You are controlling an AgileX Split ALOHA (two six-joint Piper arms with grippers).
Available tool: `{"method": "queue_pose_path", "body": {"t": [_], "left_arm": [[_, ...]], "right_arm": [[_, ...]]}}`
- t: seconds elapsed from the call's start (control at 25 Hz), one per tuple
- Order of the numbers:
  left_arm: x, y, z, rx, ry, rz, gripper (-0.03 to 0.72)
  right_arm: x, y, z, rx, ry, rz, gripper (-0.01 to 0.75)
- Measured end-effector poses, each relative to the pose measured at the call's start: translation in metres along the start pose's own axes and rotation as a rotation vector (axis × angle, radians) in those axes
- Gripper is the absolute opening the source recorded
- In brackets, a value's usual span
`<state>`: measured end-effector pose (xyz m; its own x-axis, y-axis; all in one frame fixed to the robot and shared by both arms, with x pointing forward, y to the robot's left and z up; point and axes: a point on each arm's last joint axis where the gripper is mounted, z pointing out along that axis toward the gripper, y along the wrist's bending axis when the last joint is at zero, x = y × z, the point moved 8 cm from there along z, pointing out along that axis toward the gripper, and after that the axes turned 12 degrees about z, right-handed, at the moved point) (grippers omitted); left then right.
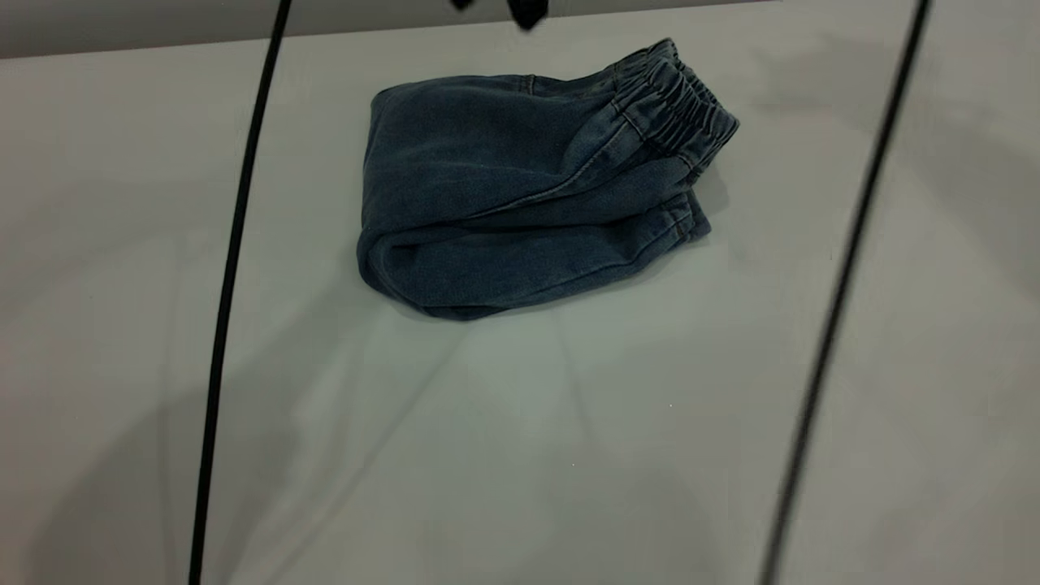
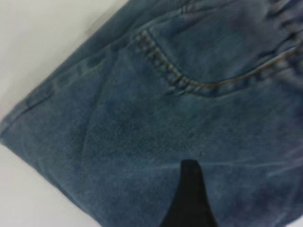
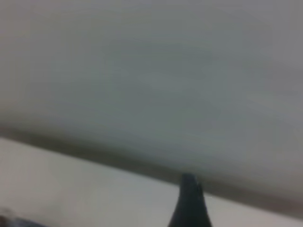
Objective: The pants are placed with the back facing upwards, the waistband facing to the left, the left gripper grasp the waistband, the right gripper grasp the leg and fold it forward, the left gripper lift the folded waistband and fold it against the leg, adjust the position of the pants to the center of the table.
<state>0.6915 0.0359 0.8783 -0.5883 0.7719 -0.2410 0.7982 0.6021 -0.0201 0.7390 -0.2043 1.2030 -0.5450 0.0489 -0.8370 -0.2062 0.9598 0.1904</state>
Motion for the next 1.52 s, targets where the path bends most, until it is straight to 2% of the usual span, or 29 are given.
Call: {"method": "queue_pose_path", "body": {"t": [0.2,0.44,0.64,0.84,1.12,1.32,1.52], "left_arm": [[0.014,-0.001,0.043,0.035,0.076,-0.011,0.517],[0.033,-0.003,0.090,0.071,0.160,-0.021,0.517],[0.046,0.001,0.116,0.056,0.211,-0.002,0.517],[0.050,0.004,0.117,0.041,0.234,0.017,0.517],[0.063,0.030,0.104,-0.095,0.322,0.099,0.517],[0.060,0.031,0.102,-0.099,0.309,0.088,0.517],[0.051,0.024,0.094,-0.078,0.255,-0.012,0.517]], "right_arm": [[-0.032,0.024,-0.077,-0.058,-0.138,-0.013,0.461],[-0.044,0.035,-0.125,-0.076,-0.214,-0.025,0.461],[-0.039,0.036,-0.124,-0.081,-0.193,-0.021,0.461],[-0.035,0.034,-0.117,-0.077,-0.166,-0.021,0.461],[-0.035,0.034,-0.117,-0.077,-0.167,-0.022,0.461],[-0.035,0.034,-0.117,-0.077,-0.167,-0.022,0.461],[-0.035,0.034,-0.118,-0.078,-0.169,-0.022,0.461]]}}
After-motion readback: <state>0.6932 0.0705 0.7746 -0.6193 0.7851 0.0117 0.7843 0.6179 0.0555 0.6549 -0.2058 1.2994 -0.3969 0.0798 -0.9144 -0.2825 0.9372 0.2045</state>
